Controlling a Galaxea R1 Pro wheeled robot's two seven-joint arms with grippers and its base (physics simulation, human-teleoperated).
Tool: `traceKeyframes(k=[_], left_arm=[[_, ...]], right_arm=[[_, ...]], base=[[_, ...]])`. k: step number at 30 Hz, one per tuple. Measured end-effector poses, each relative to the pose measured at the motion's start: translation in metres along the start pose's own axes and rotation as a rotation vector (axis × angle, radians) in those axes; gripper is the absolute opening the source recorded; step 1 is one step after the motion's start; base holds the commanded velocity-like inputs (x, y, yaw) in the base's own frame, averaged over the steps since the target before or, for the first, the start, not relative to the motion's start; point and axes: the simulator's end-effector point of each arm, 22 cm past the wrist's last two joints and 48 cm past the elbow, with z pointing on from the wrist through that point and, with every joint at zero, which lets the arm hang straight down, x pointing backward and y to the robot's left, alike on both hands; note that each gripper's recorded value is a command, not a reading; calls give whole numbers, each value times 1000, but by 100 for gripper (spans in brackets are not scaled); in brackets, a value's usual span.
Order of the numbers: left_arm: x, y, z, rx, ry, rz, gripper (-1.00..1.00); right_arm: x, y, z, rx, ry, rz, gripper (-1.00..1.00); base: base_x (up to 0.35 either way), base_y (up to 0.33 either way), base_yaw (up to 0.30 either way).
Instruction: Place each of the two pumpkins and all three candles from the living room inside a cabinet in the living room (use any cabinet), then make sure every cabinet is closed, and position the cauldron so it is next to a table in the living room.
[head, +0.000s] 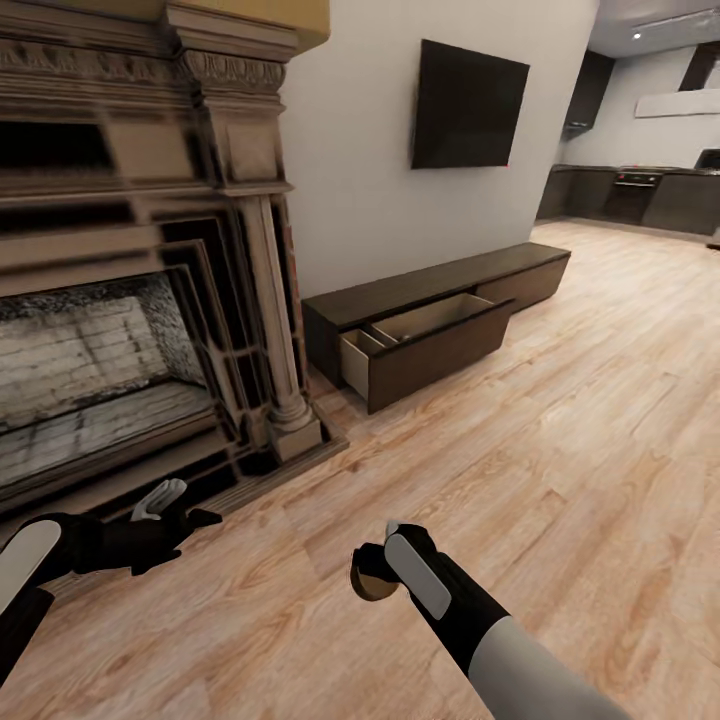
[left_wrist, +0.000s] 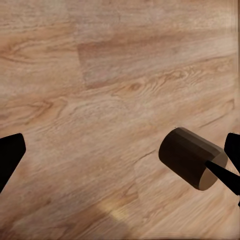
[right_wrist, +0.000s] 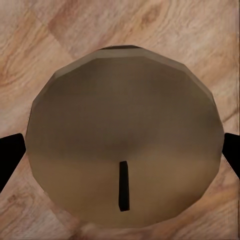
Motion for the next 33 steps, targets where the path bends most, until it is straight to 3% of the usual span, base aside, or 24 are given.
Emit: traceKeyframes(k=[33], left_arm=[[-3,-6,-8,10,-16,9,100]], right_arm=[[-7,3,-9,-4,-21,-2,-100]], base=[[0,0,-277]])
